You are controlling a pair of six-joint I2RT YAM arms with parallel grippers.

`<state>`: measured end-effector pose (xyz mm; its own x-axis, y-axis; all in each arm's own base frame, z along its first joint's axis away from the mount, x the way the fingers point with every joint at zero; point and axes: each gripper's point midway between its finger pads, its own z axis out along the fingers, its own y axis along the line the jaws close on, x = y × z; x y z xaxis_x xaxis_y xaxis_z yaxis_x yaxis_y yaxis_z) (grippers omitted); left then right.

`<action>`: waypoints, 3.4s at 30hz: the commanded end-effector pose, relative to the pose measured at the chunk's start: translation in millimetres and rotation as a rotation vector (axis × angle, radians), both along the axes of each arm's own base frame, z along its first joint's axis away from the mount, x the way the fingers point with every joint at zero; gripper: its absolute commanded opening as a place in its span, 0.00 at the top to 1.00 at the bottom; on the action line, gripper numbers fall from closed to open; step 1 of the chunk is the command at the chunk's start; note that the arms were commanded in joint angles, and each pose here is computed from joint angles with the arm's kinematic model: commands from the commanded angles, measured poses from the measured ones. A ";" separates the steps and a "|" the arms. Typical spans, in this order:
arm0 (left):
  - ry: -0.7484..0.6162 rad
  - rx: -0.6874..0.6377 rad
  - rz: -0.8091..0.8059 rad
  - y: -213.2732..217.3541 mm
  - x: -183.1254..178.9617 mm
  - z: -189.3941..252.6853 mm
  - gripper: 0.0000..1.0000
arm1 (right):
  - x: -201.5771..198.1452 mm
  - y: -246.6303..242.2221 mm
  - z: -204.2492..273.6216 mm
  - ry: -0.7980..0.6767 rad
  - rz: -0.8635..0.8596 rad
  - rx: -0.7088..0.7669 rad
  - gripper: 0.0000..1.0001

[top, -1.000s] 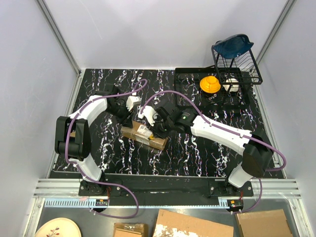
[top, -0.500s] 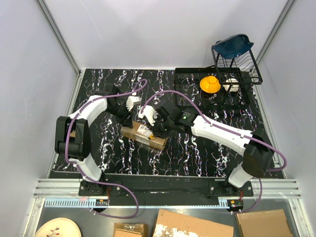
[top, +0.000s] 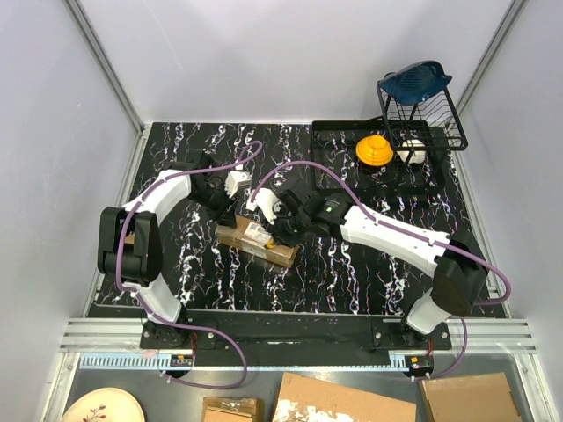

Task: Unpack the express box
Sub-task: Cut the express box at the center of the board.

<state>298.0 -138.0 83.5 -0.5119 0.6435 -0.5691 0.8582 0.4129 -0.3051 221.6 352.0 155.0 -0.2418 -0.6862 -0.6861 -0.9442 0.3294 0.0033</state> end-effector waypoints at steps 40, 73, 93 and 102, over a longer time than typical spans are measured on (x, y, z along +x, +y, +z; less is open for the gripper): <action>0.010 0.078 -0.055 11.4 -8.3 -41.9 0.69 | 31.6 15.5 -1.7 -0.024 -0.103 -0.010 1.00; 0.005 0.089 -0.050 12.0 -3.8 -41.3 0.70 | 25.4 36.3 34.4 -0.037 -0.045 0.157 1.00; 0.011 0.087 -0.053 11.8 -5.1 -42.0 0.70 | 28.4 22.5 7.8 -0.014 -0.066 0.083 1.00; 0.015 0.088 -0.053 12.4 -5.6 -43.3 0.70 | 30.7 19.4 5.2 -0.015 -0.074 0.076 1.00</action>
<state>301.1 -141.2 82.3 -0.4750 0.6390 -0.6051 0.8785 0.3847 -0.2833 246.1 371.9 157.1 -0.2870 -0.6238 -0.7270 -0.9206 0.3893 0.0294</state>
